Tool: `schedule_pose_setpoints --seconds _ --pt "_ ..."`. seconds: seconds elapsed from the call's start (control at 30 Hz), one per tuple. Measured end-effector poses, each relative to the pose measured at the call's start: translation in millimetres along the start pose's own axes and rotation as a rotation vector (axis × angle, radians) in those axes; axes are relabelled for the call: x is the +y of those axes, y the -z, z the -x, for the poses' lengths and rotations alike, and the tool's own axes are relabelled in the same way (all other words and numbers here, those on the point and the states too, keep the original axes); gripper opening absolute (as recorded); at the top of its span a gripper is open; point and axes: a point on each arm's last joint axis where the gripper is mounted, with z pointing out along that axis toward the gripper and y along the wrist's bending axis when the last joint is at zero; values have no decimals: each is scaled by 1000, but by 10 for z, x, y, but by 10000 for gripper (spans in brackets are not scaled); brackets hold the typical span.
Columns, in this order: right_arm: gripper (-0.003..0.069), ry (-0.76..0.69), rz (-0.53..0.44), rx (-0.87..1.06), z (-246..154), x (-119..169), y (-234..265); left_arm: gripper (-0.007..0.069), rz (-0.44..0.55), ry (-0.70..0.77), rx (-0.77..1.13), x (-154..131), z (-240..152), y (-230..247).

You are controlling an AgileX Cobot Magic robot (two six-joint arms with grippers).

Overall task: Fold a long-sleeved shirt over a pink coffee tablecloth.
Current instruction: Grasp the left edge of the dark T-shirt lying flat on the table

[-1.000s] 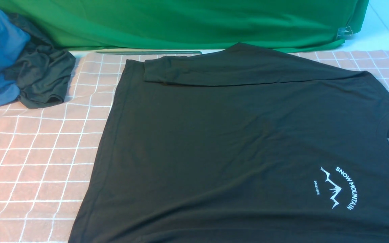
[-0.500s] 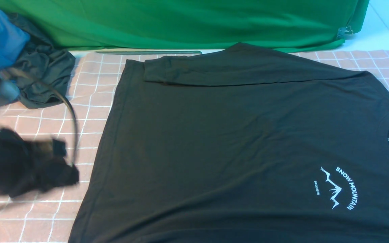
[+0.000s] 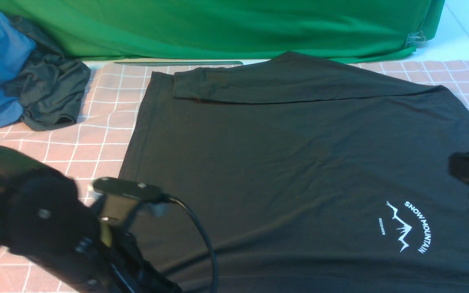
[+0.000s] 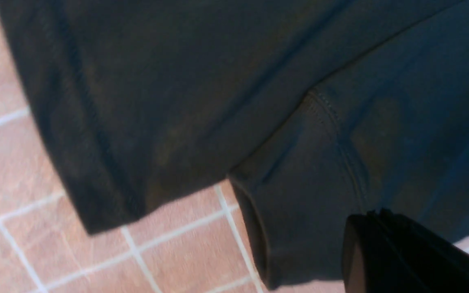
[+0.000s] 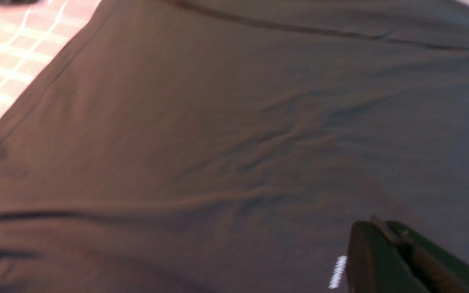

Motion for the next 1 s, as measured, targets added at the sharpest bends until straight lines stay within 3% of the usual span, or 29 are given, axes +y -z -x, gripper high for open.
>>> schedule_pose_setpoints --seconds 0.2,0.43,0.57,0.9,1.0 --pt "39 22 34 14 -4 67 -53 121 63 -54 28 22 52 -135" --pt "39 22 35 -20 30 73 -51 397 106 -86 56 52 125 -315" --pt "39 22 34 -26 36 73 -51 461 105 -94 35 48 176 -386" --pt "39 22 33 -33 45 72 -49 463 107 -83 95 48 198 -577" --pt "39 21 34 -35 46 72 -49 417 94 -64 112 36 186 -589"
